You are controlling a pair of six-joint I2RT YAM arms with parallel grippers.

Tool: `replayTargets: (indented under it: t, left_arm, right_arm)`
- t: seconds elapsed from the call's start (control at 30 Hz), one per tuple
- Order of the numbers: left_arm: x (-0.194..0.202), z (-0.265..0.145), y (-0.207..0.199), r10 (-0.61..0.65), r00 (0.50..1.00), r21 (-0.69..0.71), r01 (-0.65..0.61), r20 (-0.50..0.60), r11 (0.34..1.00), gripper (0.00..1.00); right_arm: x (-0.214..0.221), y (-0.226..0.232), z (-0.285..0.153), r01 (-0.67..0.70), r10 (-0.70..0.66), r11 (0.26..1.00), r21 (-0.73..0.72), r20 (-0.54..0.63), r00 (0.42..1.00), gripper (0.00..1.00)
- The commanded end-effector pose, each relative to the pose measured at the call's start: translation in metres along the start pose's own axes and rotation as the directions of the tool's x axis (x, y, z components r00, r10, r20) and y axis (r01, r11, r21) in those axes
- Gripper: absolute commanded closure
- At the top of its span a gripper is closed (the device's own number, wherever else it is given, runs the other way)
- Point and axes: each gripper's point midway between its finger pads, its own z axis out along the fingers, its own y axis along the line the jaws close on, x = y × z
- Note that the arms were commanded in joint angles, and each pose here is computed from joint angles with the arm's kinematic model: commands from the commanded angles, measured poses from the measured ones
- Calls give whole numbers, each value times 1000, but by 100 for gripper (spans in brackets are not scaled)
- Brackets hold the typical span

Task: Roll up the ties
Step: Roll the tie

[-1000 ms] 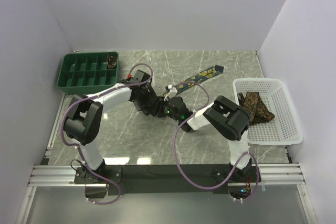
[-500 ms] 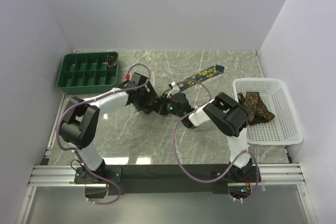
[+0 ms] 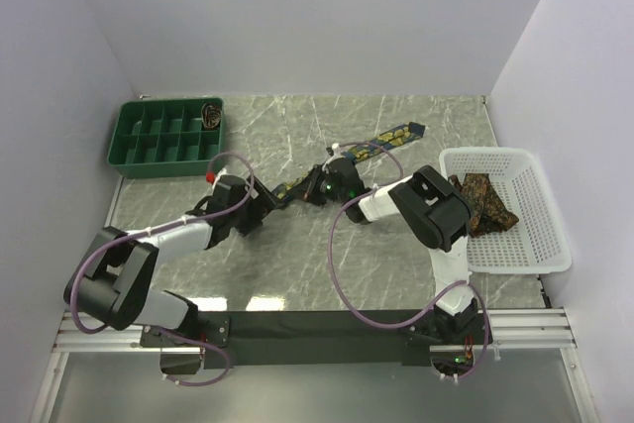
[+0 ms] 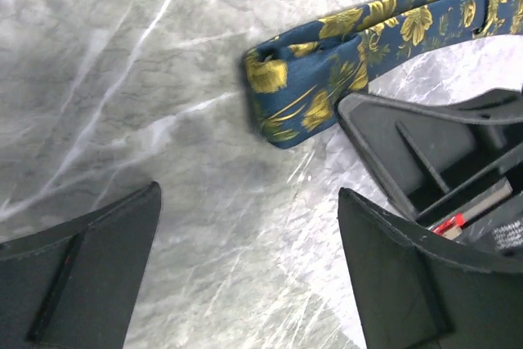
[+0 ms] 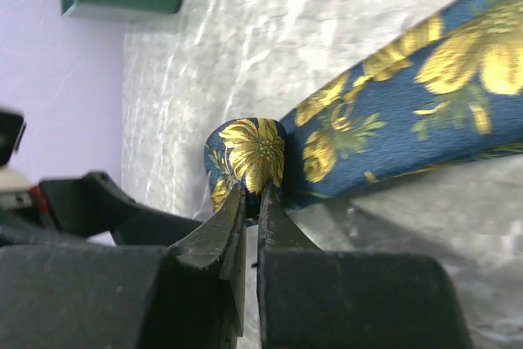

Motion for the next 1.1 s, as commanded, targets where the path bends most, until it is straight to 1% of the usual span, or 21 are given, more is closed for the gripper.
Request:
replayTargets:
  t: [0.0,0.17,0.33,0.47,0.53,0.67,0.83,0.97,1.07]
  left_arm:
    - [-9,0,-13,-31,998,111,24,55,994,5]
    - [-14,5,-14,-48,997,153,38,63,988,8]
    - [-18,18,-13,-55,997,149,47,50,988,10]
    - [-21,24,-11,-72,996,143,63,55,988,20]
    - [-21,28,-11,-69,996,141,61,52,988,21]
    - [-17,35,-11,-65,997,142,60,32,988,28]
    - [-15,41,-9,-58,998,147,53,26,988,32]
    - [-16,44,-6,-51,998,143,46,34,989,37]
    - [-15,47,-3,-51,998,129,46,33,991,37]
  right_arm:
    - [8,-24,3,-64,70,992,113,-55,996,100]
    - [8,-28,4,-72,85,985,157,-75,994,100]
    - [11,-29,4,-80,96,983,165,-90,991,100]
    - [13,-33,1,-92,111,977,193,-88,990,100]
    - [15,-38,-1,-95,115,972,215,-83,990,100]
    - [18,-47,-5,-111,133,962,248,-76,988,100]
    - [23,-57,-6,-120,148,951,286,-78,986,100]
    - [23,-60,-7,-121,151,946,301,-77,986,100]
    - [24,-64,-9,-129,160,940,316,-73,984,100]
